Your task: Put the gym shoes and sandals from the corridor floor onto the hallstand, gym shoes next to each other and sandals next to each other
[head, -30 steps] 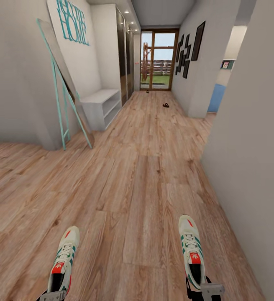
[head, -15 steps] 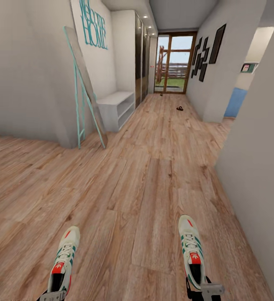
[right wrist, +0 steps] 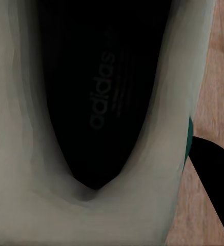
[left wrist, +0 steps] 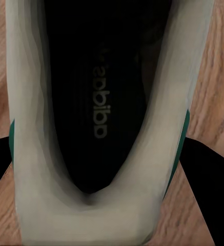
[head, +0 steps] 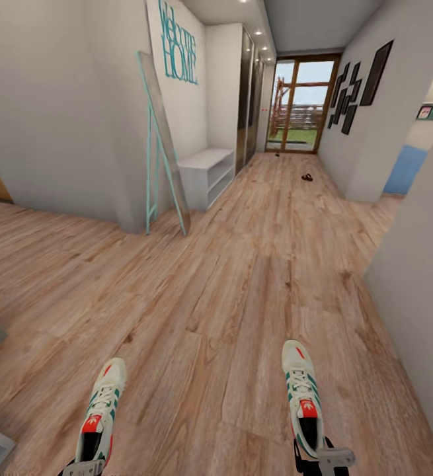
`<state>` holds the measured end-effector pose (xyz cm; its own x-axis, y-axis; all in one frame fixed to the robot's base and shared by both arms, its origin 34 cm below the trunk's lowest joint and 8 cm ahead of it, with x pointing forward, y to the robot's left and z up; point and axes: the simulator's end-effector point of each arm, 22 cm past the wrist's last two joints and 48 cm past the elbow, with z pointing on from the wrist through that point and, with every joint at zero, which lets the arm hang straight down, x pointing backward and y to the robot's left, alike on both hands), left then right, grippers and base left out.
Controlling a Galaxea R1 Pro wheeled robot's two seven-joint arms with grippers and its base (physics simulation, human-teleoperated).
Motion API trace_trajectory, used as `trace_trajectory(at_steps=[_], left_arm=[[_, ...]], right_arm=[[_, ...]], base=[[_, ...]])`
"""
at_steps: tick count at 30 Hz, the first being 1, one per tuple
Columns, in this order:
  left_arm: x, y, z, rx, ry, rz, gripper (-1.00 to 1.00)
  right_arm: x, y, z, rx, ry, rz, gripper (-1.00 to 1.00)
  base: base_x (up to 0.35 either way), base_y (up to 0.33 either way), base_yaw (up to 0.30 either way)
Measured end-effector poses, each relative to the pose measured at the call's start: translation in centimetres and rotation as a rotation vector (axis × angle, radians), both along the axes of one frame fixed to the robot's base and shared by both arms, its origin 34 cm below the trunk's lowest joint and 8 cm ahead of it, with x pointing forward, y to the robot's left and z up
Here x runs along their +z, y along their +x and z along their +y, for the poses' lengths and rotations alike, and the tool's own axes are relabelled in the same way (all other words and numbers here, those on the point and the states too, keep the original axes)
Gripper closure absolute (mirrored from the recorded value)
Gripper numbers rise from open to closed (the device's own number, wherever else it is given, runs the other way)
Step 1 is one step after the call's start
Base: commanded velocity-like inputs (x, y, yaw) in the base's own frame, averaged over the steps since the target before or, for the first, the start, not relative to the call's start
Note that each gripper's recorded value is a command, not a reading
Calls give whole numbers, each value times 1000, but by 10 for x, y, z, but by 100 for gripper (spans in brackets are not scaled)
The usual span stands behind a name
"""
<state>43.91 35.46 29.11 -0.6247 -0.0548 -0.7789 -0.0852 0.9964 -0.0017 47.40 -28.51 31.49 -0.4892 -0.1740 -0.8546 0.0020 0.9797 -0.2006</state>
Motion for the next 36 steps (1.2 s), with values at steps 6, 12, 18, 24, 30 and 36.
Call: trace_trajectory(at_steps=[6, 12, 18, 24, 30, 36], left_arm=[[2, 2, 0, 1, 0, -6, 100], [4, 4, 0, 0, 0, -13, 100], [6, 6, 0, 1, 0, -19, 100], [8, 7, 0, 1, 0, -25, 100], [9, 8, 0, 1, 0, -26, 100], [9, 8, 0, 1, 0, -26, 100]], right_arm=[[2, 2, 0, 0, 0, -6, 100], [5, 3, 0, -1, 0, -13, 100], [7, 5, 1, 0, 1, -19, 100], [9, 6, 1, 0, 1, -24, 100], [10, 7, 1, 0, 1, -25, 100], [9, 7, 1, 0, 1, -25, 100]], base=[[0, 0, 217], [0, 0, 217], [0, 0, 218], [0, 0, 239], [0, 0, 267], [-119, -87, 274]])
